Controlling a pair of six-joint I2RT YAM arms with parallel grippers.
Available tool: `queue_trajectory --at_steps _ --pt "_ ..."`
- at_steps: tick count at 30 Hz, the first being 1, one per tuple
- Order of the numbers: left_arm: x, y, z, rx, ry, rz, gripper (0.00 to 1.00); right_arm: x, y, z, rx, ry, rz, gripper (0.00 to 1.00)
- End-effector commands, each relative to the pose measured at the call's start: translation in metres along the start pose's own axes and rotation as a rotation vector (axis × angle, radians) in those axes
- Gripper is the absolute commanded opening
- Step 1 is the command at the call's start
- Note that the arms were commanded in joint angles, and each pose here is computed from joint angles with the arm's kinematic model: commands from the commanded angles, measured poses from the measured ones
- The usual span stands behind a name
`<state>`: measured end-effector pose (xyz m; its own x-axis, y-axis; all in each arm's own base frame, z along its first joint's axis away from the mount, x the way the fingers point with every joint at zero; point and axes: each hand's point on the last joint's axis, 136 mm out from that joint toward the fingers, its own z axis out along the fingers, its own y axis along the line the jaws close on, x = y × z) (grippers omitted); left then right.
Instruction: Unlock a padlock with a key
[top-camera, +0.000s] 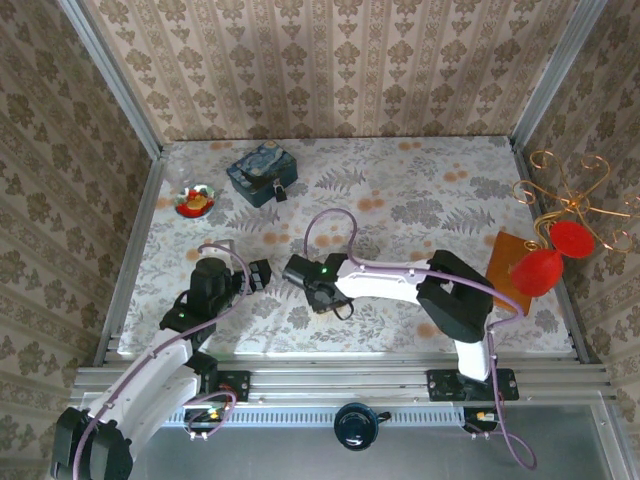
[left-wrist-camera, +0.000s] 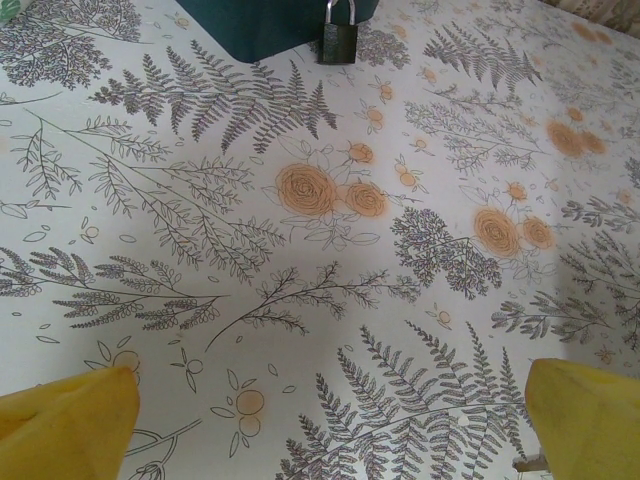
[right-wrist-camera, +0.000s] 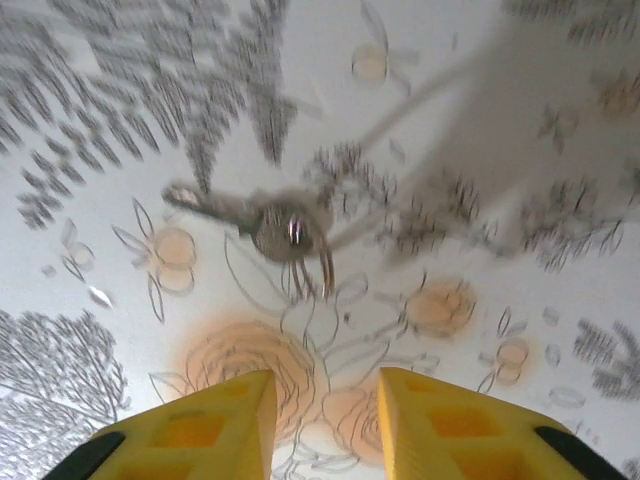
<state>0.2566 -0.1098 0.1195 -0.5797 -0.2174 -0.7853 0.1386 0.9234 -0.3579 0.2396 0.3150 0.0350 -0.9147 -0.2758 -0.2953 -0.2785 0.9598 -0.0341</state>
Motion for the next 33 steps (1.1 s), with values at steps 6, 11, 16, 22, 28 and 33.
queue_trajectory --at_steps 6,11,16,22,28,33 --pt "-0.006 0.004 -0.002 -0.016 -0.032 0.014 1.00 -0.025 0.005 -0.002 -0.077 -0.001 -0.154 0.43" --pt "-0.006 0.005 -0.003 -0.020 -0.034 0.016 1.00 -0.027 0.004 0.006 -0.104 0.024 -0.178 0.45" --pt "-0.007 0.005 -0.003 -0.024 -0.035 0.014 1.00 -0.025 0.012 0.014 -0.136 0.062 -0.191 0.44" --pt "-0.007 0.006 -0.003 -0.026 -0.036 0.014 1.00 -0.020 0.014 0.026 -0.134 0.094 -0.182 0.39" --pt "-0.006 0.005 -0.001 -0.019 -0.031 0.016 1.00 -0.018 0.016 0.035 -0.141 0.103 -0.154 0.30" --pt "-0.007 0.002 0.002 -0.002 -0.030 0.023 1.00 -0.021 0.021 0.035 -0.160 0.089 -0.134 0.14"
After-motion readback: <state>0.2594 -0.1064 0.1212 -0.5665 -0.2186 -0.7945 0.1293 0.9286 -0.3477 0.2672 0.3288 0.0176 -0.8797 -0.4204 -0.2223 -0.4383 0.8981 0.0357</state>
